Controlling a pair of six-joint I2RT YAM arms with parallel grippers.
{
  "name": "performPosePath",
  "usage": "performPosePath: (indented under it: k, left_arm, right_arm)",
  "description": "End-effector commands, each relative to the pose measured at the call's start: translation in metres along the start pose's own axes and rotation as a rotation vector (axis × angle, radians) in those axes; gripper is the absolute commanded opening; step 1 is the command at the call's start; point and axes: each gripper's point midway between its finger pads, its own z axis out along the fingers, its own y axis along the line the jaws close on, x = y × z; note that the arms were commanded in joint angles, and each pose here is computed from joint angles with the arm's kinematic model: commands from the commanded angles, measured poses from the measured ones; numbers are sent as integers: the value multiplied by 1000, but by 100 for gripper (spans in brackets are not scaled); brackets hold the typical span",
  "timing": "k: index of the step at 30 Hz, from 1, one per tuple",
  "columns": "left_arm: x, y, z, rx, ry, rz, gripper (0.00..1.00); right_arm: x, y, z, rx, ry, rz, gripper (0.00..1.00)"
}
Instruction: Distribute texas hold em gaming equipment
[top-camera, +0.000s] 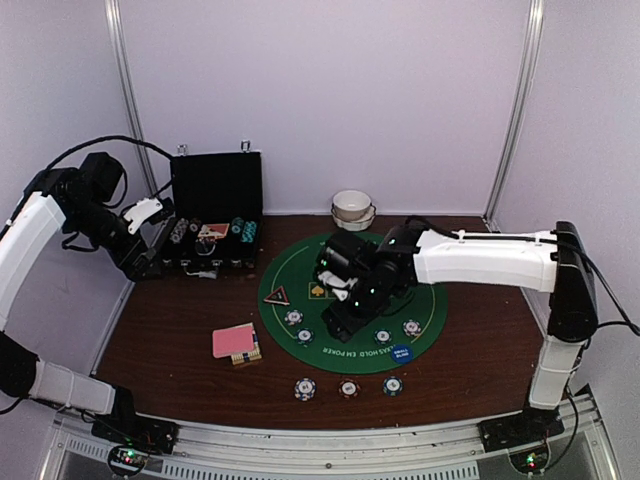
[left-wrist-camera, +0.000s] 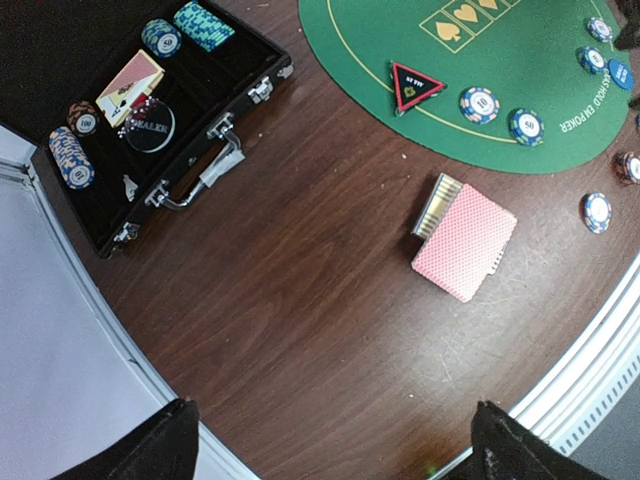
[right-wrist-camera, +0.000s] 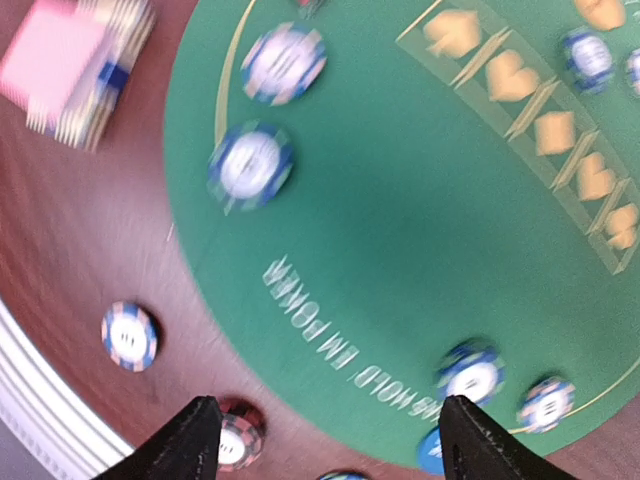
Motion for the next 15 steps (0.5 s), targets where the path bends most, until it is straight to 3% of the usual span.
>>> performPosePath:
  k: [1,7,15]
  left_arm:
    - [-3,2,-7,-20,-33,13,98]
    - [-3,-1,-8,-13,-34,11,98]
    - [-1,-1,-7,-12,-28,10,98]
  right_arm:
    - [42,39,-1,-44,67,-47,80]
    - [87,71,19,-89,177,-107,81]
    - [114,80,46,-92,261,-140,80]
